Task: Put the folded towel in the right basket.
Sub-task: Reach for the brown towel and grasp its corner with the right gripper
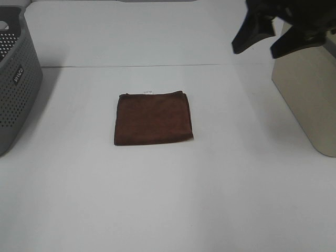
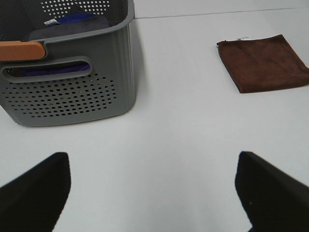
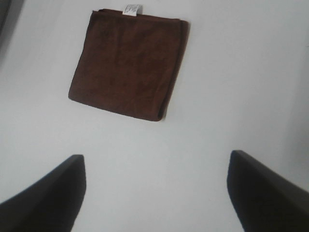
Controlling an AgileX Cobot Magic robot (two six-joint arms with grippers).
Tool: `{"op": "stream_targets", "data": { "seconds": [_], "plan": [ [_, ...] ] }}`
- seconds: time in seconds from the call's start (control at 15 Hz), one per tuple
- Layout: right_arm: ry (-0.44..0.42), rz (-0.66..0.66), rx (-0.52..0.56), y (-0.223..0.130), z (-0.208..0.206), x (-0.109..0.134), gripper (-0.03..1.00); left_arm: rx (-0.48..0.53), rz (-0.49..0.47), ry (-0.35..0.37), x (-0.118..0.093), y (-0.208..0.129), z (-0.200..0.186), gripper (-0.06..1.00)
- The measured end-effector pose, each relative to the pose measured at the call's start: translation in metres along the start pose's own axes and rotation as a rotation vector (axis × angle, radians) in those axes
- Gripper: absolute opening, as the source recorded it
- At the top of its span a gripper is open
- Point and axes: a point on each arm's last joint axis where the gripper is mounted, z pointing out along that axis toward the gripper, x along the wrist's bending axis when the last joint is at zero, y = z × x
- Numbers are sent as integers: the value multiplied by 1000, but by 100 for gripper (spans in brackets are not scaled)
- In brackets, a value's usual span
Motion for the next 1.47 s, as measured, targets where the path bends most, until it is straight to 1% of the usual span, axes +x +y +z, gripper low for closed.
{"op": "stream_targets", "data": {
  "seconds": [0.13, 0.2, 0.47, 0.53, 0.67, 0.73, 0.8, 0.87, 0.93, 1.07, 1.33, 1.47],
  "plan": [
    [27, -26, 60, 8, 34, 11, 76, 0, 0, 0, 0, 0, 0, 88],
    [40, -15, 81, 12, 49, 12, 76, 0, 0, 0, 0, 0, 0, 88],
    [61, 51, 186, 17, 117, -1, 73, 0, 0, 0, 0, 0, 0, 88],
    [63, 59, 201, 17, 126, -3, 73, 0, 0, 0, 0, 0, 0, 88],
    [78, 75, 258, 15, 158, -9, 73, 0, 0, 0, 0, 0, 0, 88],
    [98, 81, 294, 12, 174, -12, 73, 0, 0, 0, 0, 0, 0, 88],
    [151, 102, 336, 10, 201, -14, 73, 0, 0, 0, 0, 0, 0, 88],
    [151, 102, 336, 10, 201, -14, 73, 0, 0, 0, 0, 0, 0, 88],
    [181, 117, 354, 8, 221, -16, 73, 0, 0, 0, 0, 0, 0, 88],
    [181, 113, 363, 6, 233, -19, 73, 0, 0, 0, 0, 0, 0, 88],
    [156, 122, 318, 7, 245, -27, 73, 0, 0, 0, 0, 0, 0, 88],
    [158, 114, 310, 7, 248, -28, 73, 0, 0, 0, 0, 0, 0, 88]
  ]
}}
